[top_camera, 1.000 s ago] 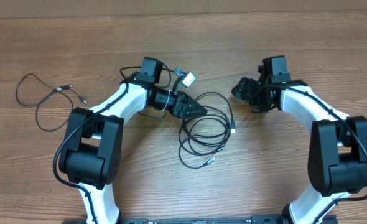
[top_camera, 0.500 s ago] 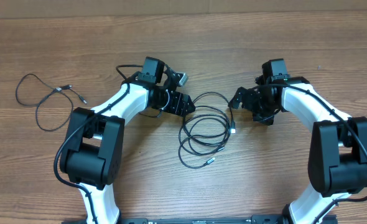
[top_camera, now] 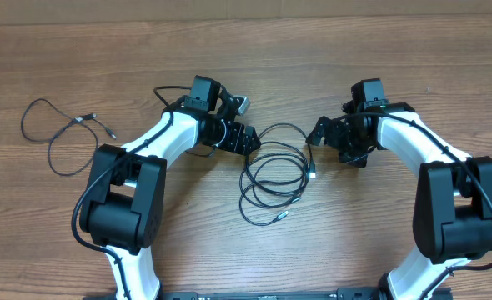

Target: Untangle cables

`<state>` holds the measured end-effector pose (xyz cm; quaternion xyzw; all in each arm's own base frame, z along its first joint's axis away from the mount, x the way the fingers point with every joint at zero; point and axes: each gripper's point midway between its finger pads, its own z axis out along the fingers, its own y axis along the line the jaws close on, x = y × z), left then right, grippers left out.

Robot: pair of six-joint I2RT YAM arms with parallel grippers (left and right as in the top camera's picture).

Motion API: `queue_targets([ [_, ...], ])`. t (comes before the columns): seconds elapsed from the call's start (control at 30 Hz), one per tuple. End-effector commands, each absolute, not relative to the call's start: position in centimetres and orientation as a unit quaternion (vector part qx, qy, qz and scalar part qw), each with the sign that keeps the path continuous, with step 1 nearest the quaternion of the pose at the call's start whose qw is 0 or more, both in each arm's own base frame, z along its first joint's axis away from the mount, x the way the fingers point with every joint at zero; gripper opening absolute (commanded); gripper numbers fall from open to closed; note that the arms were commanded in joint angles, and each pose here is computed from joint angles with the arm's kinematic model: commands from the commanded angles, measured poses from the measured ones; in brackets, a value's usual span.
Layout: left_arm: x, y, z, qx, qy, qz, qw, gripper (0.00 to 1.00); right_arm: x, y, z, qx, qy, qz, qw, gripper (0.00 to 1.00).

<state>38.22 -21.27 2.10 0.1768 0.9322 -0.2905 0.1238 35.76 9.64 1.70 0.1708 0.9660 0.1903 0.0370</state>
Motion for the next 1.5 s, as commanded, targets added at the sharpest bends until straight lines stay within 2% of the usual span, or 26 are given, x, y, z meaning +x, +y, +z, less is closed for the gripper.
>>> queue_targets([
  [0.0,39.0,-21.7,3.8,0.184,0.927,-0.290,0.148,0.82,36.1,9.4,1.8,0.169,0.967,0.185,0.044,1.00],
  [0.2,39.2,-21.7,5.3,0.188,0.924,-0.291,0.162,1.00,36.1,9.4,1.8,0.169,0.967,0.185,0.044,1.00],
  [0.57,36.5,-22.4,6.8,0.166,0.942,-0.261,0.132,0.99,36.1,9.4,1.8,0.169,0.967,0.185,0.044,1.00],
  [0.67,36.0,-22.9,5.8,0.160,0.957,-0.198,0.137,1.00,36.1,9.4,1.8,0.169,0.967,0.185,0.044,1.00],
  [0.7,35.8,-23.1,5.3,0.152,0.967,-0.142,0.150,1.00,36.1,9.4,1.8,0.169,0.967,0.185,0.044,1.00],
  [0.83,35.0,-24.4,5.1,0.175,0.966,-0.093,0.169,0.99,36.1,9.4,1.8,0.169,0.967,0.185,0.044,1.00],
  [1.03,33.4,-25.8,4.7,0.200,0.962,-0.087,0.161,1.00,36.1,9.4,1.8,0.169,0.967,0.185,0.044,1.00],
  [1.47,33.6,-25.5,4.5,0.197,0.964,-0.081,0.161,1.00,36.1,9.4,1.8,0.169,0.967,0.185,0.044,1.00],
])
